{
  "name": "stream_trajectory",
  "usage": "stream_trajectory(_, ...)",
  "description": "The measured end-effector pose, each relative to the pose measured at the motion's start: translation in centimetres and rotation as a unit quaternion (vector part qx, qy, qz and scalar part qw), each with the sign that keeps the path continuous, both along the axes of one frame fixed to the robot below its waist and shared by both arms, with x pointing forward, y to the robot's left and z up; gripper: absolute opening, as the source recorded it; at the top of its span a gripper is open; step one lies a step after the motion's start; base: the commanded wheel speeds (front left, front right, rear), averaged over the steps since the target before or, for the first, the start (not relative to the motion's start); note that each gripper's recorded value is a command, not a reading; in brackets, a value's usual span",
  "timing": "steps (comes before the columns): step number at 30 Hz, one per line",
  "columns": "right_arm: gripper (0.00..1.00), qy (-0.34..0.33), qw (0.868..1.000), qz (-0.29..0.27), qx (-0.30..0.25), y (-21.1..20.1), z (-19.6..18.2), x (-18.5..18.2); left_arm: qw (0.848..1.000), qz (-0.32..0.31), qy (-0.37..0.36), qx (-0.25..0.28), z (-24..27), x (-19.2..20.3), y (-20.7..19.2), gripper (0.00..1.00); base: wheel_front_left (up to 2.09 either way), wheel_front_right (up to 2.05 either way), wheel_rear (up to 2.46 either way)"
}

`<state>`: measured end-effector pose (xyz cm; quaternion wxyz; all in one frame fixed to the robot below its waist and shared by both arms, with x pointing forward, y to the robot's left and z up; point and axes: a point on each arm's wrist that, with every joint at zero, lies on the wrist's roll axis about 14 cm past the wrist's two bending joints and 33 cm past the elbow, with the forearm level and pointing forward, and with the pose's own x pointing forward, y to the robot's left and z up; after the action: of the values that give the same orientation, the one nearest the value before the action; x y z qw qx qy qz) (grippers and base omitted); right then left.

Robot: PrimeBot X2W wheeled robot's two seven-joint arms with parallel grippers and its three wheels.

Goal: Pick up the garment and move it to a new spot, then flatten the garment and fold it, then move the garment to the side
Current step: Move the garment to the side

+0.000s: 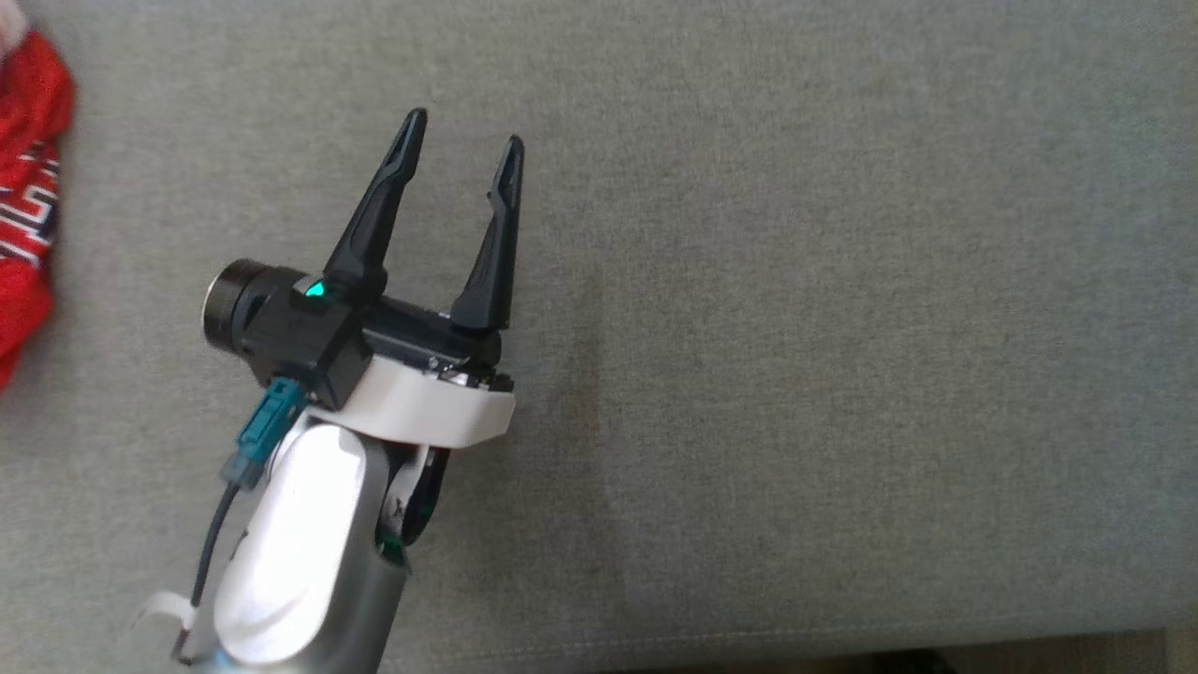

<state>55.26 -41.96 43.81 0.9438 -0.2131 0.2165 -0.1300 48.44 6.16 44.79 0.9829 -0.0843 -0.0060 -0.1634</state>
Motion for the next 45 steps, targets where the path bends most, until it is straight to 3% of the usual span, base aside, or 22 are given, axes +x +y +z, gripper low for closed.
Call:
stream_trajectory(4,1.0,-0.034,0.996,0.056,0.053,6.9,-0.7,0.5,1.0,0.015,-0.012,0.003,1.6,-0.7,0.8,1.0,0.0,0.0,0.0)
stream_trajectory(8,1.0,-0.045,0.986,0.106,0.124,14.1,-2.4,-1.9,0.999,0.04,0.003,-0.005,2.1,-2.7,2.3,1.0,0.0,0.0,0.0)
stream_trajectory(17,1.0,-0.109,0.941,0.166,0.272,25.5,-1.3,-8.2,0.994,0.105,0.042,0.004,1.7,-8.9,6.2,1.0,0.0,0.0,0.0)
stream_trajectory(24,1.0,-0.172,0.916,0.192,0.307,28.6,2.9,-13.3,0.985,0.167,0.04,0.001,2.3,-14.1,10.0,1.0,0.0,0.0,0.0)
stream_trajectory(31,1.0,-0.204,0.902,0.219,0.312,29.9,5.0,-17.9,0.981,0.192,-0.004,0.004,4.7,-17.2,11.9,1.0,0.0,0.0,0.0)
stream_trajectory(45,1.0,-0.176,0.903,0.239,0.31,31.3,3.6,-20.9,0.983,0.175,-0.034,0.032,6.1,-18.5,11.6,1.0,0.0,0.0,0.0)
